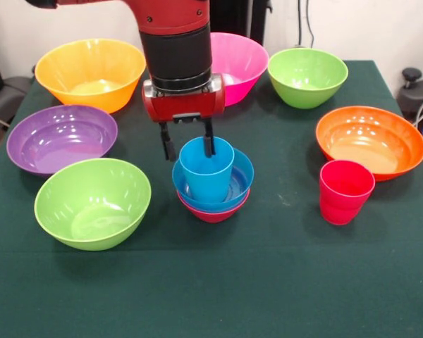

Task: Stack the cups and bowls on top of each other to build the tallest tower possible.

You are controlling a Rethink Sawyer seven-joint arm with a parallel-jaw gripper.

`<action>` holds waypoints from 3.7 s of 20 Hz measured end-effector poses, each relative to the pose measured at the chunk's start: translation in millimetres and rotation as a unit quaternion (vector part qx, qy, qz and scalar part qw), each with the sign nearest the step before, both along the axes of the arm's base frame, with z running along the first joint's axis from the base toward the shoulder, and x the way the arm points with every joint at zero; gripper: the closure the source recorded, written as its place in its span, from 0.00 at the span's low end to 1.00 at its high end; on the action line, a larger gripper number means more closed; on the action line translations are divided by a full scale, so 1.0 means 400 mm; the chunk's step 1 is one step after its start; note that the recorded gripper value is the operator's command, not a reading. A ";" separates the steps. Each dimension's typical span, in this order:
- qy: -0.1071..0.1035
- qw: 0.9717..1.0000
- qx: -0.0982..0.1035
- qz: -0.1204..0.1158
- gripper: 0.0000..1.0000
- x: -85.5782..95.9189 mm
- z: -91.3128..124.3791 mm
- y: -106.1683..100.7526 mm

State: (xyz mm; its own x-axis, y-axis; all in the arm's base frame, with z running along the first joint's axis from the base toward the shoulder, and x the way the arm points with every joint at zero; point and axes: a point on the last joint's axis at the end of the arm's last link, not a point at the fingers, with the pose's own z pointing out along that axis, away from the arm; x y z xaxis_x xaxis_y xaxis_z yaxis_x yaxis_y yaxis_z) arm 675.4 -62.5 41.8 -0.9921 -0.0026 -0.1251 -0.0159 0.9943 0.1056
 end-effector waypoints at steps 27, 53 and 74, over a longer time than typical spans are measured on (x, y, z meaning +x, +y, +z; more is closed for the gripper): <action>-0.016 1.000 0.013 -0.015 0.00 -0.010 0.196 0.027; -0.034 0.999 -0.013 -0.036 0.00 0.035 0.601 0.080; -0.013 1.000 -0.005 -0.025 0.00 0.101 0.631 0.135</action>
